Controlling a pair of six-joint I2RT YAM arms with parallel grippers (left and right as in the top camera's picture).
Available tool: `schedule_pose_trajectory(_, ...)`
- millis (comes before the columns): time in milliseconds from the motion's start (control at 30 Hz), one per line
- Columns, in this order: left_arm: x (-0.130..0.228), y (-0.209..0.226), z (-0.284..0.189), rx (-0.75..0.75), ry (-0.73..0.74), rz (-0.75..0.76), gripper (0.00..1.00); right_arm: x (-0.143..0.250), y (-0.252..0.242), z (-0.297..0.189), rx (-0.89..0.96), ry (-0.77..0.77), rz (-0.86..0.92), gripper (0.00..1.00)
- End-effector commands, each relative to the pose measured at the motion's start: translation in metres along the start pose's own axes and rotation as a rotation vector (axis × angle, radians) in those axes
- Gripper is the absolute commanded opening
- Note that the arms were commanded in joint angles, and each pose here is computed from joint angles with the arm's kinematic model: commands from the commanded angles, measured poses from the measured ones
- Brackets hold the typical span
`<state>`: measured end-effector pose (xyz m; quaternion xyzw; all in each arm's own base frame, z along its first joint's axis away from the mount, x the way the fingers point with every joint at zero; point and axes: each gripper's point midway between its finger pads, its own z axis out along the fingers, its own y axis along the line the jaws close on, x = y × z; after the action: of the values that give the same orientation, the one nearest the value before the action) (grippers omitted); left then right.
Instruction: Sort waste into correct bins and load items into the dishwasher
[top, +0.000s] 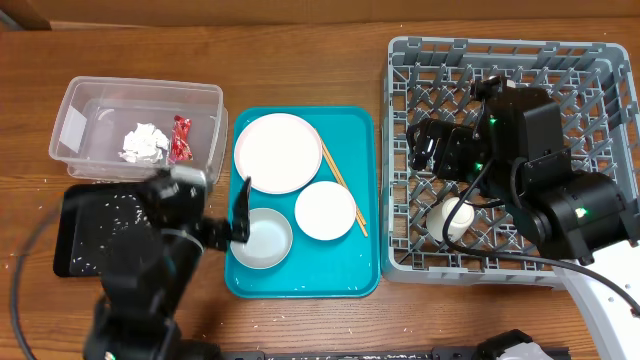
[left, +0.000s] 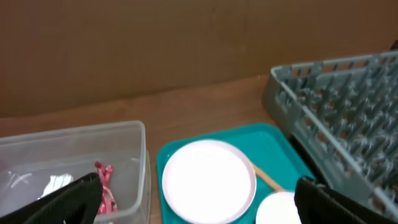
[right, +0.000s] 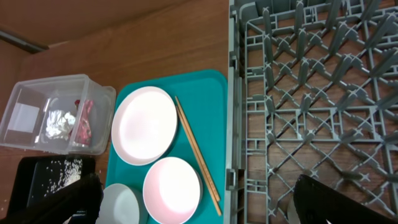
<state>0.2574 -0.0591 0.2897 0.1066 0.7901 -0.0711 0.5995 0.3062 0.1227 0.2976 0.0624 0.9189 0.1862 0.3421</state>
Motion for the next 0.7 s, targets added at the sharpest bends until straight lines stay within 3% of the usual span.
schedule_pose_trajectory(0, 0.024, -0.005, -0.006, 0.023, -0.058, 0.084, 1.0, -0.006, 0.002, -0.003, -0.002, -0.022, 0.003, 1.0)
schedule_pose_trajectory(333, 0.09, 0.006, -0.006, -0.056, -0.237, 0.09, 1.0, -0.006, 0.002, -0.003, -0.002, -0.022, 0.003, 1.0)
schedule_pose_trajectory(600, 0.135, 0.017, 0.018, -0.093, -0.194, 0.061, 1.0, -0.006, 0.002, -0.003, -0.002, -0.022, 0.003, 1.0)
schedule_pose_trajectory(667, 0.13, 0.019, 0.016, -0.104, -0.21, 0.062, 1.0, -0.006, 0.002, -0.003, -0.002, -0.022, 0.003, 1.0)
